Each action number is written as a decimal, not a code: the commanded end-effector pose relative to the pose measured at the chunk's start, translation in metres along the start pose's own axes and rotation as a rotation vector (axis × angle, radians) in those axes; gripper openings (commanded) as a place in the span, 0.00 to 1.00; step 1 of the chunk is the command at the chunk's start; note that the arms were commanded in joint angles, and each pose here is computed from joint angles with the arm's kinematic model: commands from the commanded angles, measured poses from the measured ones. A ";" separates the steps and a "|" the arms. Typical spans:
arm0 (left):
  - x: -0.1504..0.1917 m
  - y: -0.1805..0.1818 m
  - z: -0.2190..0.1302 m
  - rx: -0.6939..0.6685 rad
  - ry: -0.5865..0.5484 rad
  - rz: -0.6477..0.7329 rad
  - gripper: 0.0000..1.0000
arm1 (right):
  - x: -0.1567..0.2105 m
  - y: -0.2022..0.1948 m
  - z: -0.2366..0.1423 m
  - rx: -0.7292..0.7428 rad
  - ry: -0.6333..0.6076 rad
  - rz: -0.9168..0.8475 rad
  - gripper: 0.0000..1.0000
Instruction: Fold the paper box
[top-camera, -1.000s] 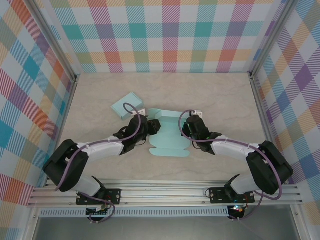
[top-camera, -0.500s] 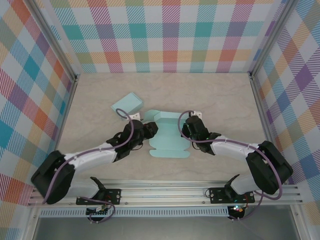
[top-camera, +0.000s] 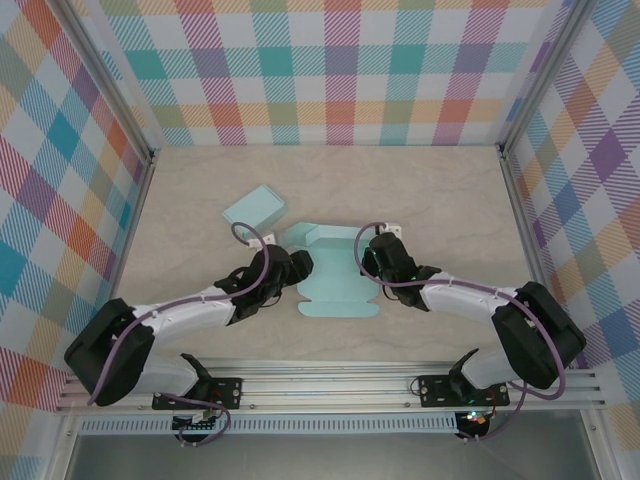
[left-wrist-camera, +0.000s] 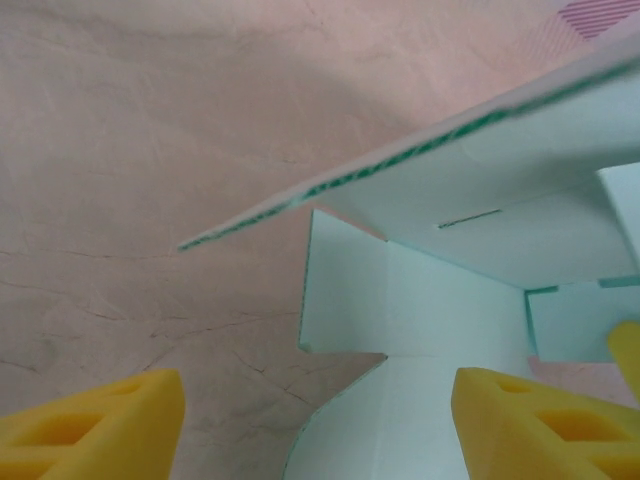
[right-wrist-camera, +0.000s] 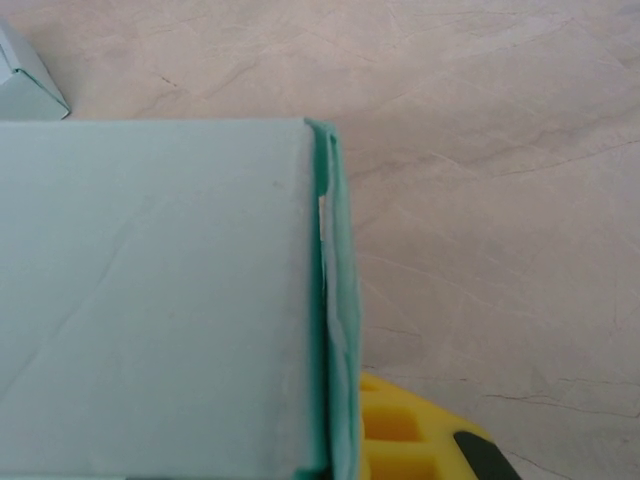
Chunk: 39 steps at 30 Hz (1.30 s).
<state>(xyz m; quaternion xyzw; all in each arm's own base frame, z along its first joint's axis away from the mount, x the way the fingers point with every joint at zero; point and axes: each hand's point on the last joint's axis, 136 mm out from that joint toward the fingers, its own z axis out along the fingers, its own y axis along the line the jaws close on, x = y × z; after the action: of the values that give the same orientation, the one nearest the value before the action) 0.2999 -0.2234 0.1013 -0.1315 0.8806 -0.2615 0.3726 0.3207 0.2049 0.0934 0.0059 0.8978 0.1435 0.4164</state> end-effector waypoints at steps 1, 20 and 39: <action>-0.006 -0.022 0.005 0.089 -0.025 0.002 0.69 | -0.015 0.011 -0.005 -0.031 -0.046 0.013 0.00; -0.021 -0.061 0.027 0.183 -0.087 0.100 0.31 | 0.000 0.017 0.006 -0.036 0.008 -0.017 0.00; 0.005 -0.046 0.022 0.199 -0.016 0.151 0.40 | -0.018 0.003 0.011 0.128 -0.049 -0.032 0.00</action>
<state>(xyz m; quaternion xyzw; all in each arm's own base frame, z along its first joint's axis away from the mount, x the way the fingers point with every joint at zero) 0.3278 -0.2655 0.0930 -0.0600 0.8650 -0.2910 0.4043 0.3311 0.2043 0.0861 0.0187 0.9033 0.0882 0.4195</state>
